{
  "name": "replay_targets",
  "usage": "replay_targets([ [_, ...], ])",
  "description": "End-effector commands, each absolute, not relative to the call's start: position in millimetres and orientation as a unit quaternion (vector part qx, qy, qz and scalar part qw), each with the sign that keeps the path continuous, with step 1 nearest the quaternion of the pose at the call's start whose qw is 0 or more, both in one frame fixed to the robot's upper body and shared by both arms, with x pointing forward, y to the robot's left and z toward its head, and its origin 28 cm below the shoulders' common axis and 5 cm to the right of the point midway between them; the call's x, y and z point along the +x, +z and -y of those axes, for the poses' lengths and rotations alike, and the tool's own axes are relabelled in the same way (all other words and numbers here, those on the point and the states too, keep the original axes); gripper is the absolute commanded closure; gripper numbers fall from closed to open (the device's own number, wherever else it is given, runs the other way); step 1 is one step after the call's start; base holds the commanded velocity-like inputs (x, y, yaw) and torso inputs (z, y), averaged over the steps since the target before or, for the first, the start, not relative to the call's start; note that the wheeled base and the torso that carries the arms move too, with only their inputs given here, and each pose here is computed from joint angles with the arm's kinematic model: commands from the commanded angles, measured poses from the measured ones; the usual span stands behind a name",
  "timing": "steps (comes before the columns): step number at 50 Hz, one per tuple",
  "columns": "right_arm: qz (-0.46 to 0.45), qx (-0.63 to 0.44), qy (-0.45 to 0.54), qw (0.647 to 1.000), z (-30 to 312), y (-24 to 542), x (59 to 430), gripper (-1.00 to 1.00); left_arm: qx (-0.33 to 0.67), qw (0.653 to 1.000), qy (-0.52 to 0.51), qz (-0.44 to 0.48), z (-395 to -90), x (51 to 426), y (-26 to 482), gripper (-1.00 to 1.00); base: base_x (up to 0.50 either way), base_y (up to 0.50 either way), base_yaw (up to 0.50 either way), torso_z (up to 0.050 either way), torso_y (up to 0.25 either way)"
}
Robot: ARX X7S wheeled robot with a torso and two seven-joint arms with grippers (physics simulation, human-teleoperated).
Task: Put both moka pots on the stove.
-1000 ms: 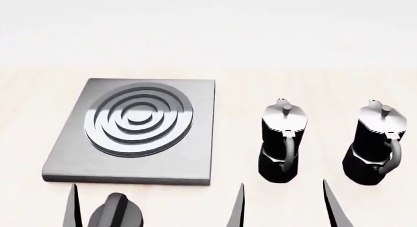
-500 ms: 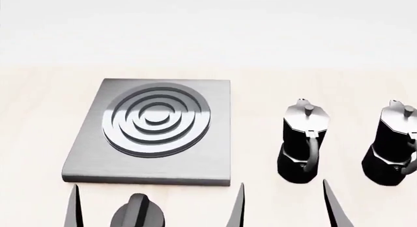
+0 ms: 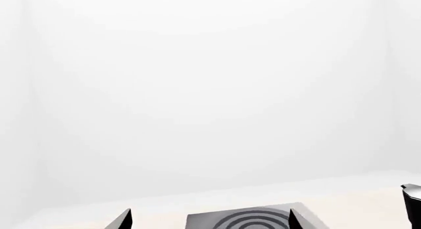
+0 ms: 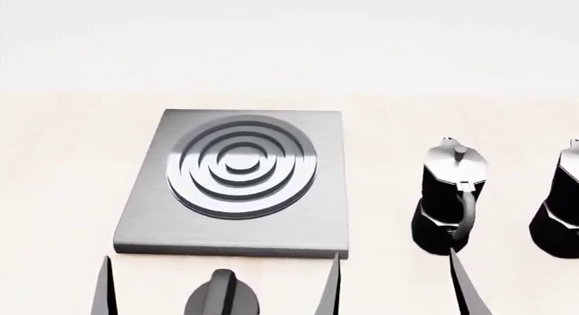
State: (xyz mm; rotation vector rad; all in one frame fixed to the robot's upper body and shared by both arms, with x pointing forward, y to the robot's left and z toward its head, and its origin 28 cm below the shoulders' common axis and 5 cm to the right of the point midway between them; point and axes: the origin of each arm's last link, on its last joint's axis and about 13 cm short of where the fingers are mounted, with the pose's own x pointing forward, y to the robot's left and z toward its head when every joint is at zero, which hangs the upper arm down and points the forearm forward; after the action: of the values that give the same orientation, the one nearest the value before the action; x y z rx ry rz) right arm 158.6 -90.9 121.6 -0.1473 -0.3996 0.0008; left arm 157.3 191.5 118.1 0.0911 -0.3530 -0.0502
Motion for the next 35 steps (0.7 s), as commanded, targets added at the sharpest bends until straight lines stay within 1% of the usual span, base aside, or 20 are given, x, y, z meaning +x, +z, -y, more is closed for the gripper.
replay_targets([
  [1, 0.199, -0.073, 0.0, 0.977, 90.7, 122.2, 158.2, -1.0, 0.045, 0.983, -0.026, 0.176, -191.4, 157.2, 118.1, -1.0, 0.0, 0.11, 0.0, 0.0, 0.0],
  [27, 0.193, -0.078, -0.003, 0.978, 90.8, 121.0, 159.2, -1.0, 0.045, 0.983, -0.028, 0.175, -190.8, 157.4, 117.9, -1.0, 0.0, 0.11, 0.0, 0.0, 0.0],
  [30, 0.192, -0.084, 0.007, 0.978, 90.4, 120.4, 158.2, -1.0, 0.046, 0.983, -0.027, 0.175, -190.8, 157.2, 118.0, -1.0, 0.0, 0.0, 0.0, 0.0, 0.0],
  [35, 0.195, -0.062, 0.004, 0.979, 90.1, 124.6, 157.2, -1.0, 0.046, 0.983, -0.028, 0.175, -190.4, 157.0, 118.5, -1.0, 0.0, 0.0, 0.0, 0.0, 0.0],
])
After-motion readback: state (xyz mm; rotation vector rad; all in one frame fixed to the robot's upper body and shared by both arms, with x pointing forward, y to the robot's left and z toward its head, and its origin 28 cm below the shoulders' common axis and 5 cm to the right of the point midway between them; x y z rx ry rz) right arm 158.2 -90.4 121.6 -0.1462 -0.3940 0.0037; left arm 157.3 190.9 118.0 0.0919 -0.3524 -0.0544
